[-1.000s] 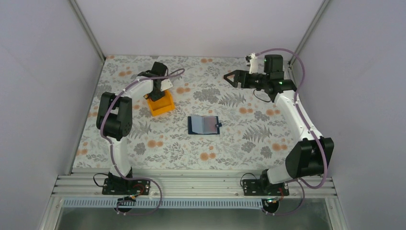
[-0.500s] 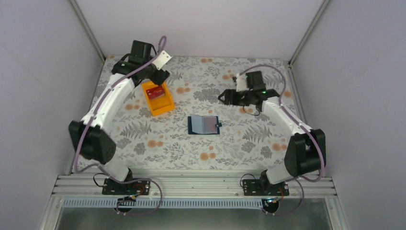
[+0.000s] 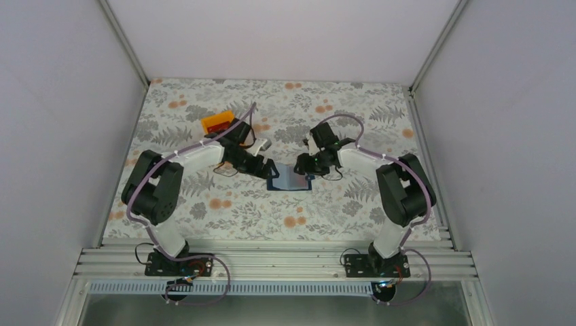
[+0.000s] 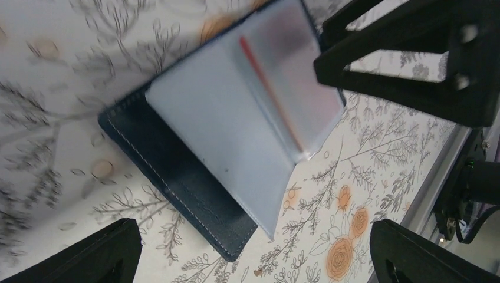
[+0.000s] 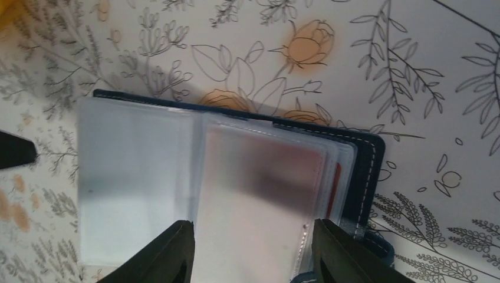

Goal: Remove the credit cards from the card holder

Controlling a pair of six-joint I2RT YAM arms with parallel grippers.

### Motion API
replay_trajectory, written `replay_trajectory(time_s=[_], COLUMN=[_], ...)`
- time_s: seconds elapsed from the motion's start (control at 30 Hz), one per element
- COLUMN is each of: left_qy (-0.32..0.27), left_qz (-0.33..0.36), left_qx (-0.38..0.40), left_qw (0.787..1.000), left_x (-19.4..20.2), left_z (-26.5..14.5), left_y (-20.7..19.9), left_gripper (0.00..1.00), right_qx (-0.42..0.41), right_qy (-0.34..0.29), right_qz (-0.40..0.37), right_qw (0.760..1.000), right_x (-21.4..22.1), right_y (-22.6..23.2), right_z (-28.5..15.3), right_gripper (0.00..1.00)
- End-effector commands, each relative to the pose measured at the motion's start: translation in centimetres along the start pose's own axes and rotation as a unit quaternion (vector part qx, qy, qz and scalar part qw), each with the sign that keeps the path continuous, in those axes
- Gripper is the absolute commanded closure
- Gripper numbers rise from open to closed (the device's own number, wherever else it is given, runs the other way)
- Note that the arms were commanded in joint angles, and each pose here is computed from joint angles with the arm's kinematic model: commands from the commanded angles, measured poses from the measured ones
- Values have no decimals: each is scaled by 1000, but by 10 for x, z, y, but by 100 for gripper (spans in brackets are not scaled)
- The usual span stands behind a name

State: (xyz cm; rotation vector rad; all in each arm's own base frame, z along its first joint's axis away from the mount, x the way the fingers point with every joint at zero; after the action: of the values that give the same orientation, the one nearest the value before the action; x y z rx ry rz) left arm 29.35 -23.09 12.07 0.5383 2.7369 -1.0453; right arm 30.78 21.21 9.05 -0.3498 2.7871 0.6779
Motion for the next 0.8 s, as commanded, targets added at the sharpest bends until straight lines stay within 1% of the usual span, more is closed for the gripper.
replay_trajectory(time_s=[0.0,0.07,0.13,0.27,0.37,0.43,0.5,0.67,0.77], left_qy=[-7,8,19,22,26,27,28,32,35], left_qz=[-49,-63,-73,-61,-60,-59,-57,-57,-60], left_qx=[38,35,30,4,-5,-7,-9,-15,-23], left_qw=[998,997,997,998,998,998,998,998,997], left_x=[6,15,20,16,15,13,11,10,11], left_z=[20,33,42,52,58,60,63,67,69], left_y=[-6,1,6,15,21,22,24,28,32], left_gripper=[3,5,9,23,30,35,39,51,52], right_qx=[21,15,-11,-70,-111,-155,-177,-174,-147], right_qy=[-7,4,18,18,20,30,31,24,1], right_qz=[10,8,5,-2,0,2,4,13,14], right_qw=[1000,1000,1000,997,994,987,984,984,989], right_x=[0,3,5,1,0,4,5,0,-9], right_y=[-2,-1,3,18,24,28,30,21,14], right_z=[8,13,18,17,19,22,23,21,5], right_gripper=[50,51,53,56,56,56,57,58,58])
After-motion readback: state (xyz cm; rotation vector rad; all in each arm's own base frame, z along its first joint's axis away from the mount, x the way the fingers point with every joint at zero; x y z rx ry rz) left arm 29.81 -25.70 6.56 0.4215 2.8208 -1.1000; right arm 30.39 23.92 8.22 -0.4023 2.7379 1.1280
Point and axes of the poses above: each gripper's point midway between its finger pads, its own z axis out along the fingers, its own y axis along the line the jaws close on, x = y × z, the point moved 5 cm from there along -z, back along the fingers, and after that the axes turned 6 degrees about -z, right-handed, at the moved point
